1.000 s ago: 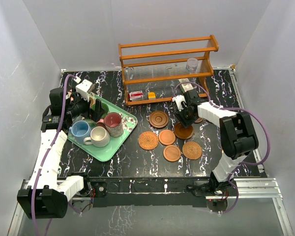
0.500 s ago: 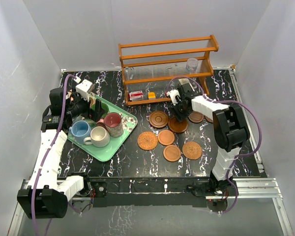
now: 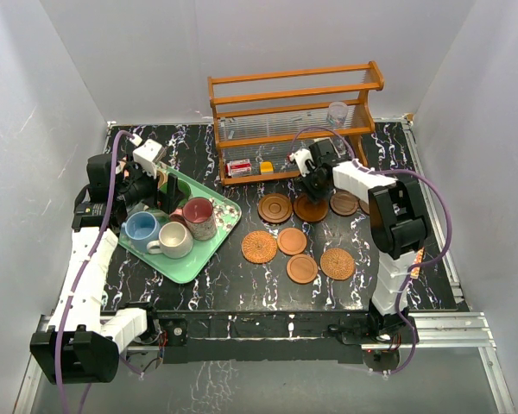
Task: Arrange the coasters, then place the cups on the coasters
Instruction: Move the coaster to the center of the board.
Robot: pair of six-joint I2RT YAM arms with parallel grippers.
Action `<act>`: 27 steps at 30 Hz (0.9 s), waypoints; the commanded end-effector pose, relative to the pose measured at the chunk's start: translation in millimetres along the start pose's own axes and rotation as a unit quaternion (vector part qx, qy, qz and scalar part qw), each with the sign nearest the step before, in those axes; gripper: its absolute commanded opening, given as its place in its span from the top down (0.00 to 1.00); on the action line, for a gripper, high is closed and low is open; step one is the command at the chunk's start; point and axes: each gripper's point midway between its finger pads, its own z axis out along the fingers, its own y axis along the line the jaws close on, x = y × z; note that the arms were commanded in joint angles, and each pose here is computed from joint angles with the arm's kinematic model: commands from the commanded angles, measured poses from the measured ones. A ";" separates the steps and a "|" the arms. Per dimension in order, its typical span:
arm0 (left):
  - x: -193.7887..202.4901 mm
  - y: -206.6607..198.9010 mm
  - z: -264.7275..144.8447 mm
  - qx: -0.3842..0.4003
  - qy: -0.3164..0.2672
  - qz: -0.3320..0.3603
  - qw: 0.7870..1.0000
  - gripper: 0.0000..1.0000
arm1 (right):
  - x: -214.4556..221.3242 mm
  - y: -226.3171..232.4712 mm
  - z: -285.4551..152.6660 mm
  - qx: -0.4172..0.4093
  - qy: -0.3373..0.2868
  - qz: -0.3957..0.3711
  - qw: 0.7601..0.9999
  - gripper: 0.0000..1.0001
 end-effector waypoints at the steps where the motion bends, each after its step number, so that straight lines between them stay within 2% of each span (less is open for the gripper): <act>1: -3.5 -3.3 -3.7 0.008 -0.010 0.003 1.000 0.01 | 41.2 -24.8 19.7 0.028 0.061 0.004 0.998 0.59; 16: -1.8 -4.1 -3.3 0.009 -0.010 0.003 1.000 0.01 | 30.5 3.1 17.1 -0.048 0.038 0.031 0.998 0.57; 27: 0.2 -5.0 -3.8 0.010 -0.010 0.004 1.000 0.01 | 29.2 10.9 17.7 -0.052 0.038 0.035 0.997 0.57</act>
